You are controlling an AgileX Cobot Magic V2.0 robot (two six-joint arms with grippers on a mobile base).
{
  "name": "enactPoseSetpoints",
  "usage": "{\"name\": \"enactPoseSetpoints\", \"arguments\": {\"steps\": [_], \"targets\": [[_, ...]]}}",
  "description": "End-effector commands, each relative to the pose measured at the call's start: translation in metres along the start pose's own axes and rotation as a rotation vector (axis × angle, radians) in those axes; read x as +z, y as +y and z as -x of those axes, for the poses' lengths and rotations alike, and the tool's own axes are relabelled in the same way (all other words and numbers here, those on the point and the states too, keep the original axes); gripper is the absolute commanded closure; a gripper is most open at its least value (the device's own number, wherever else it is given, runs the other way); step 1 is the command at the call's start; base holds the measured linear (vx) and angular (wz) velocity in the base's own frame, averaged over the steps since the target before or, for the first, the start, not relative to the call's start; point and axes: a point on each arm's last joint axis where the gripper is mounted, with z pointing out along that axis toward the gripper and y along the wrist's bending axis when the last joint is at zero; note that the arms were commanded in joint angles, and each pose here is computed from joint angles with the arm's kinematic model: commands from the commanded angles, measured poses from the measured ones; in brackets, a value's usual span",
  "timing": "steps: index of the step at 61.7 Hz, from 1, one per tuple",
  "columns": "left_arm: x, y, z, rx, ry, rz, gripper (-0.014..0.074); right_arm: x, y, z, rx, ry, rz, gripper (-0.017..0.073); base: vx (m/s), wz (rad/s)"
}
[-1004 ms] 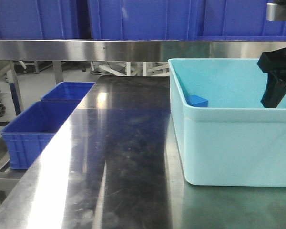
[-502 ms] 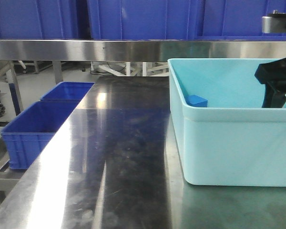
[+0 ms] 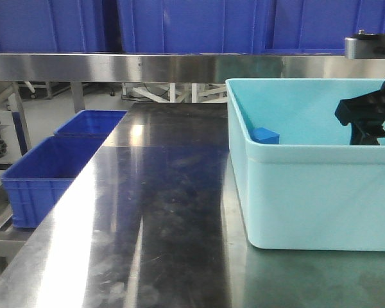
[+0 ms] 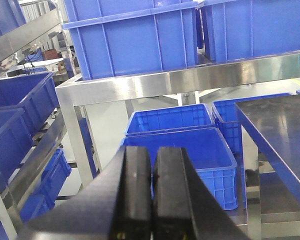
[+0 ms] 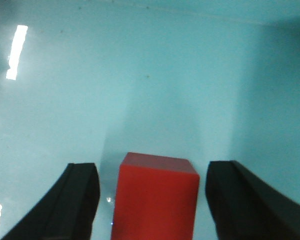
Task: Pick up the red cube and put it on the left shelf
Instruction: 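Close the right gripper on the red cube and lift it, then raise the held red cube clear of the tub with the right gripper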
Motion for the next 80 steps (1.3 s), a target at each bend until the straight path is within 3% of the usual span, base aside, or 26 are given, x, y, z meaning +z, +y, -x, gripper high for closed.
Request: {"name": "enactPoseSetpoints", "arguments": {"steps": [1,9,20,31,51,64,80], "targets": [[0.000,0.000,0.001,-0.005,-0.069,0.004,0.0488,-0.018,0.001,0.016,-0.011,-0.124,0.005,0.0186,0.00,0.00],[0.000,0.000,0.001,-0.005,-0.069,0.004,0.0488,-0.018,0.001,0.016,-0.011,-0.124,0.005,0.0364,0.00,0.00],[0.000,0.000,0.001,-0.005,-0.069,0.004,0.0488,-0.019,0.001,0.017,-0.011,-0.131,0.006,0.0509,0.00,0.00],[0.000,0.000,0.001,-0.005,-0.069,0.004,0.0488,-0.041,0.002,0.023,-0.012,-0.242,0.015,0.0500,0.00,0.00],[0.000,0.000,0.001,-0.005,-0.069,0.004,0.0488,-0.133,0.003,0.023,-0.014,-0.592,0.043,0.0501,0.00,0.00],[0.000,0.000,0.001,-0.005,-0.069,0.004,0.0488,-0.185,0.013,-0.005,-0.050,-0.720,0.094,0.0501,0.00,0.00],[0.000,0.000,0.001,-0.005,-0.069,0.004,0.0488,-0.194,0.030,-0.053,-0.105,-0.751,0.217,0.0501,0.00,0.00]]}}
